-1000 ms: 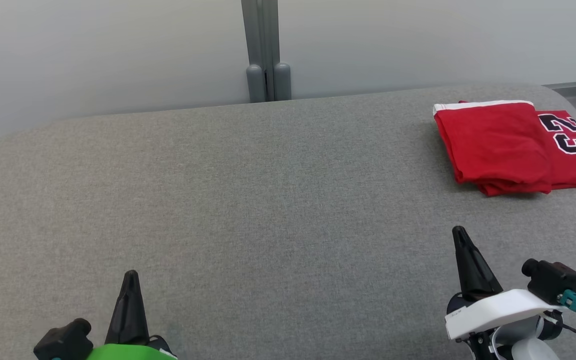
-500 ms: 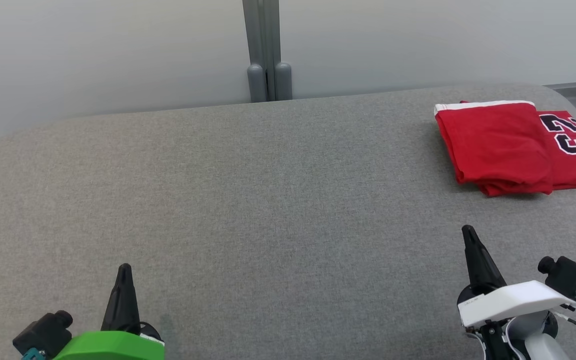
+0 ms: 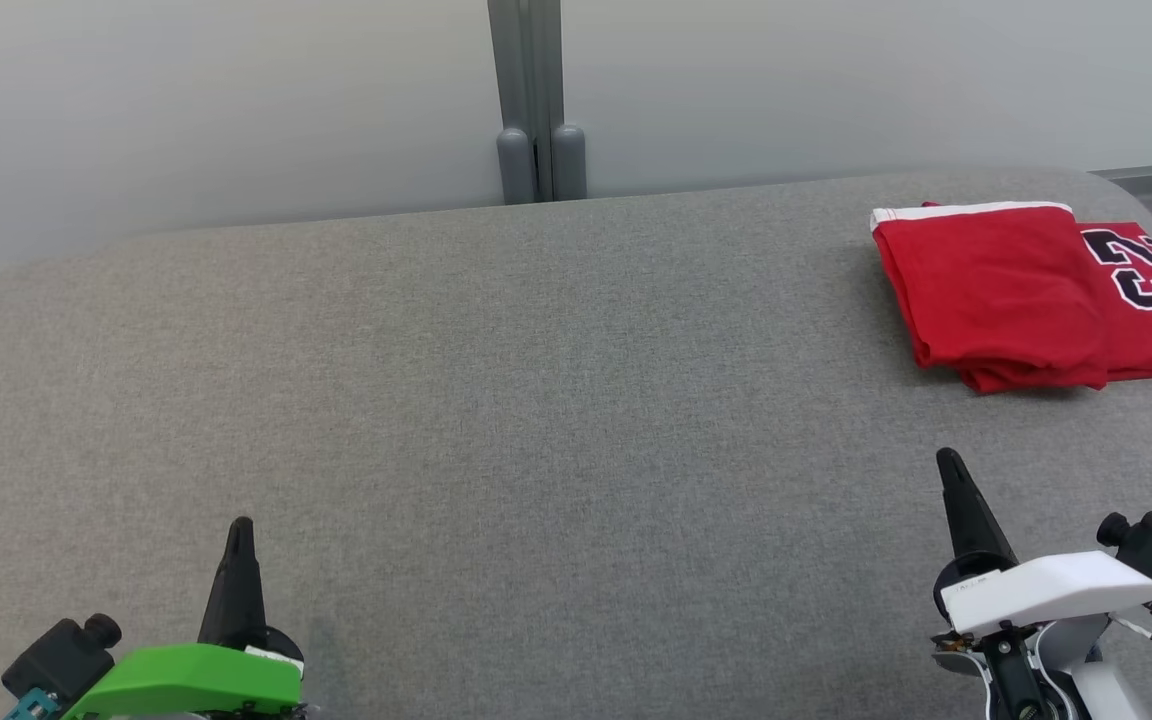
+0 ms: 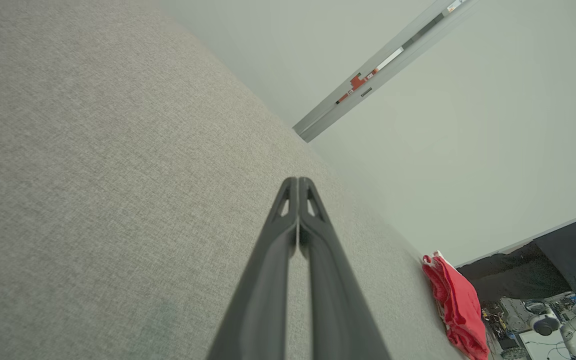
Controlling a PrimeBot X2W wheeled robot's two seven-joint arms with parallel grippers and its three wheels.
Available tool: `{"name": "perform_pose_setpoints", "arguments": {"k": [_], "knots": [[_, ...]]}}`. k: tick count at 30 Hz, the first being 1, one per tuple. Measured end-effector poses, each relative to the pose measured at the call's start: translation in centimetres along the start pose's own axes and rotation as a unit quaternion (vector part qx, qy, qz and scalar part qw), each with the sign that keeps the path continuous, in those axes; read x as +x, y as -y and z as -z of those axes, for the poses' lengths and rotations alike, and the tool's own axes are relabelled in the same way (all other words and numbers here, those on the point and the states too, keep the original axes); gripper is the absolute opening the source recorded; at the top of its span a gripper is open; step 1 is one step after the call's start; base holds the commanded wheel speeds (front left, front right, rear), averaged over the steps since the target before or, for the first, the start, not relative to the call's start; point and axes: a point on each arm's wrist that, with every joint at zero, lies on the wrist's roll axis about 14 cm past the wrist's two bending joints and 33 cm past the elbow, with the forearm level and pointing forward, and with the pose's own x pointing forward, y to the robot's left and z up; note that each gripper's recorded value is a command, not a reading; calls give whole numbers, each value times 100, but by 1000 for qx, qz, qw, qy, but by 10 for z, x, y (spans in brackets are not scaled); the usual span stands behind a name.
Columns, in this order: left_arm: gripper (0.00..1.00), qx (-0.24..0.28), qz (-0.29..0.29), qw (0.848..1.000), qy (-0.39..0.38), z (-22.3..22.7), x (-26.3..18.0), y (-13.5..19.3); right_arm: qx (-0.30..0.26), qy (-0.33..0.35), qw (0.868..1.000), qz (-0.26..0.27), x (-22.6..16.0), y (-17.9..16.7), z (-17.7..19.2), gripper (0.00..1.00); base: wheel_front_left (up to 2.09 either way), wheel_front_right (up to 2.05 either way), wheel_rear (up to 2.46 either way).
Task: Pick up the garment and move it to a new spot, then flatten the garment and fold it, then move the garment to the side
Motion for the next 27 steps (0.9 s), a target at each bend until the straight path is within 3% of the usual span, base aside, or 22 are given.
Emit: {"name": "perform_pose_setpoints", "arguments": {"k": [27], "knots": [[0, -148, 2, 989, -3, -10, 11, -3, 144, 2, 989, 17, 7, 8, -7, 0, 0, 0, 0]]}}
